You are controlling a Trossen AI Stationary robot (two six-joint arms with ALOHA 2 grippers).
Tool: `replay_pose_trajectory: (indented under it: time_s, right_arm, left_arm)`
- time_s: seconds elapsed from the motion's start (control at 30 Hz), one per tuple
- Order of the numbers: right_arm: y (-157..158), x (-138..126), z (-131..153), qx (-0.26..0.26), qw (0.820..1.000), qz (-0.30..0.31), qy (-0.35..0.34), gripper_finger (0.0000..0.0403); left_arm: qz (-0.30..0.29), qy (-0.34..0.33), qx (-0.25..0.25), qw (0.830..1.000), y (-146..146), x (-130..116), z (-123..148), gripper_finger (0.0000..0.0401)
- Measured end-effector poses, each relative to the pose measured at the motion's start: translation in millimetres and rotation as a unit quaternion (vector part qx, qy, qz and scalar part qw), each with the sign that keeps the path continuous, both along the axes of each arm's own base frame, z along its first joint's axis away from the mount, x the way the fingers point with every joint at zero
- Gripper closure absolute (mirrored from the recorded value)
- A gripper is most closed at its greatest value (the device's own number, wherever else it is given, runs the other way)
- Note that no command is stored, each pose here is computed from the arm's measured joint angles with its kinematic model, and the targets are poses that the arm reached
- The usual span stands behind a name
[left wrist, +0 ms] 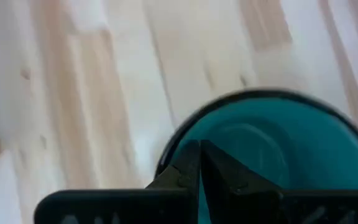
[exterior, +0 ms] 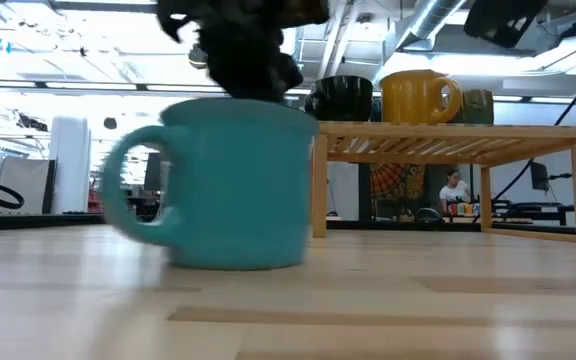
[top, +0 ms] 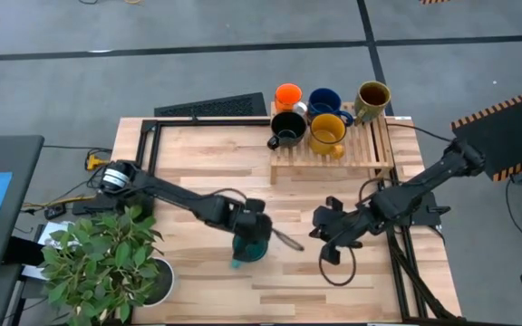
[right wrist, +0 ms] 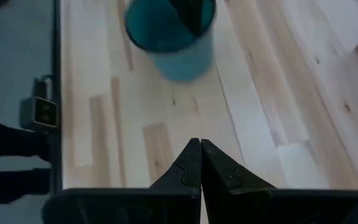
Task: Place coffee mugs
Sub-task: Put the blue mug on the shelf
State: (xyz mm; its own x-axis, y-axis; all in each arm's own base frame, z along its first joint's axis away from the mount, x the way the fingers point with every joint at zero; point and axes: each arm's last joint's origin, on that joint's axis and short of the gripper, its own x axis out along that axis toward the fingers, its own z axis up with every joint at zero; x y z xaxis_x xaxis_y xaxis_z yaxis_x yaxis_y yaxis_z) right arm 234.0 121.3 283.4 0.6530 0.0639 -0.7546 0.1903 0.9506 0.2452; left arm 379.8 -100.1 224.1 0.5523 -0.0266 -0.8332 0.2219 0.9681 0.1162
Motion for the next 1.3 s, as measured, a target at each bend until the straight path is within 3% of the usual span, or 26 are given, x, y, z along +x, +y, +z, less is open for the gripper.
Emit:
replay_pose_trajectory:
  time_s: [0.23, 0.4, 0.57, 0.7, 0.9, 1.07, 1.3]
  right_arm:
    - [-7, -17, 23, 0.009, 0.999, -0.013, -0.051, 0.0382]
    - [-9, -26, 32, 0.007, 0.997, -0.022, -0.080, 0.0382]
    - [-8, -28, 36, 0.015, 0.995, -0.021, -0.092, 0.0382]
    - [-4, -23, 30, 0.022, 0.996, -0.034, -0.079, 0.0382]
    - [14, 5, -4, 0.019, 0.999, -0.035, -0.037, 0.0382]
    - [35, 36, -41, 0.022, 0.999, -0.030, -0.026, 0.0382]
    - [50, 71, -93, 0.067, 0.997, -0.043, 0.005, 0.0382]
  left_arm:
    - [0.050, -0.066, -0.010, 0.997, 28, 26, -8, 0.0401]
    - [0.074, -0.061, -0.011, 0.995, 47, 33, -17, 0.0401]
    - [0.054, -0.063, -0.053, 0.995, 56, 26, 8, 0.0401]
    - [0.048, -0.062, -0.041, 0.996, 59, 6, 36, 0.0401]
    - [0.078, -0.110, -0.016, 0.991, 66, -29, 63, 0.0401]
    - [0.141, -0.148, -0.032, 0.978, 79, -56, 39, 0.0401]
    - [0.172, -0.102, -0.004, 0.980, 91, -72, -5, 0.0401]
